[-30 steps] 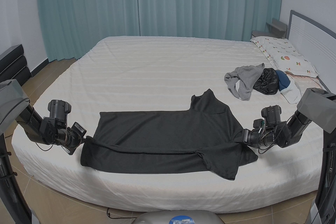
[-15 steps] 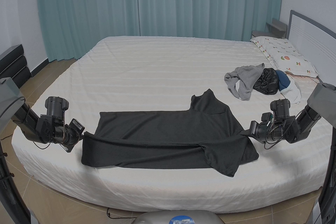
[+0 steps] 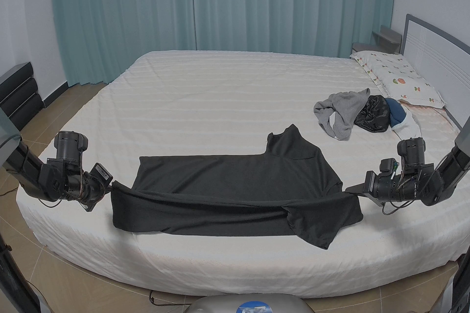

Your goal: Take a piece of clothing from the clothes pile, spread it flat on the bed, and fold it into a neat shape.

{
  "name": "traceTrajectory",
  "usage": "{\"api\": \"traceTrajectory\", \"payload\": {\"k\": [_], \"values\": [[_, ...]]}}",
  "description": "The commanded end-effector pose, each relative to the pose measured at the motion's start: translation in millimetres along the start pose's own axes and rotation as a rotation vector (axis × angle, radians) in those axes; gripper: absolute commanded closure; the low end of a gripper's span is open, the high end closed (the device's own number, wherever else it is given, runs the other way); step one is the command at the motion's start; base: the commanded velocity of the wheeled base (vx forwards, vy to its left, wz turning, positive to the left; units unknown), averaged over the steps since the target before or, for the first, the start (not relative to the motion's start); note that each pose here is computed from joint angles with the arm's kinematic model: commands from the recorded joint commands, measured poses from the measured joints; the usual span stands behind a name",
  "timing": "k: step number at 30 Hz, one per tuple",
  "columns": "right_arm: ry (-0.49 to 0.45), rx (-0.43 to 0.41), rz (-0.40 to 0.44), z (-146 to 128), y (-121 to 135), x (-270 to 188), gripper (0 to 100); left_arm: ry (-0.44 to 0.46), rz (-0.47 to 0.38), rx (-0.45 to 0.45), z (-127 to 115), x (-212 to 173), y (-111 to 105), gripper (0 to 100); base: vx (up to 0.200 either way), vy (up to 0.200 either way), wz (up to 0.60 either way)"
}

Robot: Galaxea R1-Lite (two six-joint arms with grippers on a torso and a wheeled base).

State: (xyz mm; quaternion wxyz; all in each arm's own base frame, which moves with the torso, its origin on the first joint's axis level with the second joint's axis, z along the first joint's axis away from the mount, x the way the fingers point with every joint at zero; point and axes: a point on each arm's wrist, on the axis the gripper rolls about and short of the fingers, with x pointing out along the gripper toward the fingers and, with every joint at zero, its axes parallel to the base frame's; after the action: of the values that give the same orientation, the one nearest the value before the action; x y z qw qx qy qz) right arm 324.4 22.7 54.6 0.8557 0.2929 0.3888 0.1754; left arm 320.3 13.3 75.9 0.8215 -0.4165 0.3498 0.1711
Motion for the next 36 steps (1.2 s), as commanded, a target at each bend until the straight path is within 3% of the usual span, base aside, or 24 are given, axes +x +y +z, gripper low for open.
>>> {"api": "traceTrajectory", "payload": {"k": [1, 21, 36], "values": [[-0.029, -0.015, 0.013, -2, 10, -22, 100, -0.013, -0.019, 0.009, -3, -18, 0, 100, 0.000, 0.000, 0.00], [-0.009, -0.002, 0.002, -28, 12, -49, 100, -0.062, -0.074, 0.068, -16, -78, 13, 100, 0.000, 0.000, 0.00], [0.003, -0.008, 0.012, -42, 16, -66, 100, 0.035, 0.035, 0.114, -33, -77, 34, 100, 0.000, 0.000, 0.00]]}}
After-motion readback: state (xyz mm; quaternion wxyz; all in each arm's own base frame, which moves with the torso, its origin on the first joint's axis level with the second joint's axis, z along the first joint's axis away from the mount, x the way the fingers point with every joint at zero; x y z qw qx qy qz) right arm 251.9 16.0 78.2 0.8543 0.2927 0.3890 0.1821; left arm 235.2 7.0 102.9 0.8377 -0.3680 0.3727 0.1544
